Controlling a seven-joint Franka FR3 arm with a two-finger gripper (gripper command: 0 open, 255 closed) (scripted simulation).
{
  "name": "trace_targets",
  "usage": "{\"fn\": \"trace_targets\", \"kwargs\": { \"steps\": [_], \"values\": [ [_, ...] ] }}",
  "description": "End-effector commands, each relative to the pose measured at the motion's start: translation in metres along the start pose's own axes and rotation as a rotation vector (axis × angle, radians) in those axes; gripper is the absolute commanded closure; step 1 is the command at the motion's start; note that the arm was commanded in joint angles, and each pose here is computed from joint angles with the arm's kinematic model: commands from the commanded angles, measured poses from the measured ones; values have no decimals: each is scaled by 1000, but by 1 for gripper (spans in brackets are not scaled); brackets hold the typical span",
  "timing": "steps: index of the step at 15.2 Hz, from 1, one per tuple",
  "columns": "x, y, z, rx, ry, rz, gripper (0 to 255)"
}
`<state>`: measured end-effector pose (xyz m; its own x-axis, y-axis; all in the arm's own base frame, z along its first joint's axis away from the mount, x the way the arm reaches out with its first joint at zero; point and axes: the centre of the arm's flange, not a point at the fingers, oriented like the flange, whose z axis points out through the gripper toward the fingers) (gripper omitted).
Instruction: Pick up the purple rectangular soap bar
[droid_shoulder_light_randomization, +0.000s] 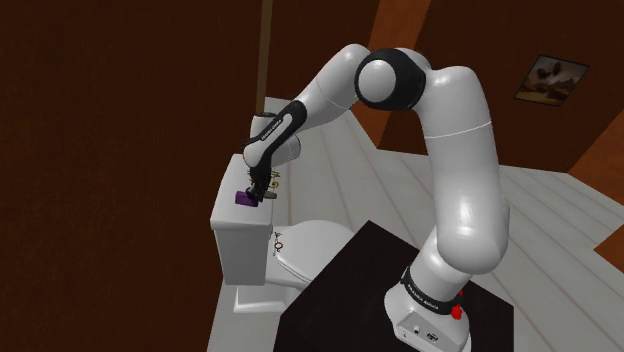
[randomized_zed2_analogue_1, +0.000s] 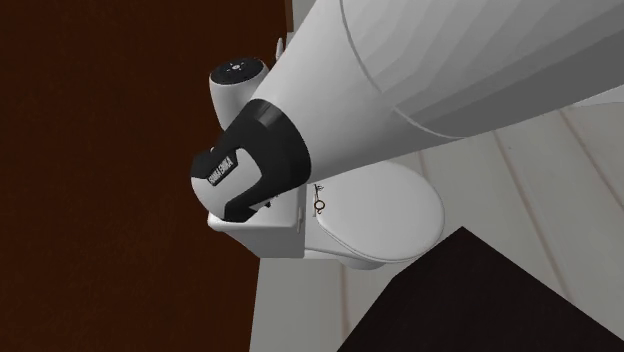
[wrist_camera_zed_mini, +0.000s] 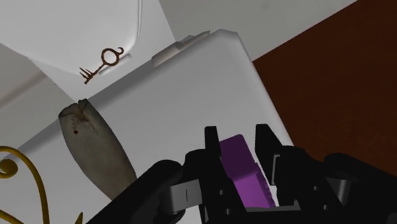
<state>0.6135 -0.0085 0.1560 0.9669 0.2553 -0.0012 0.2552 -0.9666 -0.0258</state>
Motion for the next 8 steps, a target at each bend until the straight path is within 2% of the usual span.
{"fn": "trace_targets", "kwargs": {
  "steps": [1, 6, 8],
  "values": [
    [0, 0, -10, 0, 0, 0, 255],
    [0, -1, -36, 0, 0, 0, 255],
    [0, -1, -37, 0, 0, 0, 255]
  ]
}}
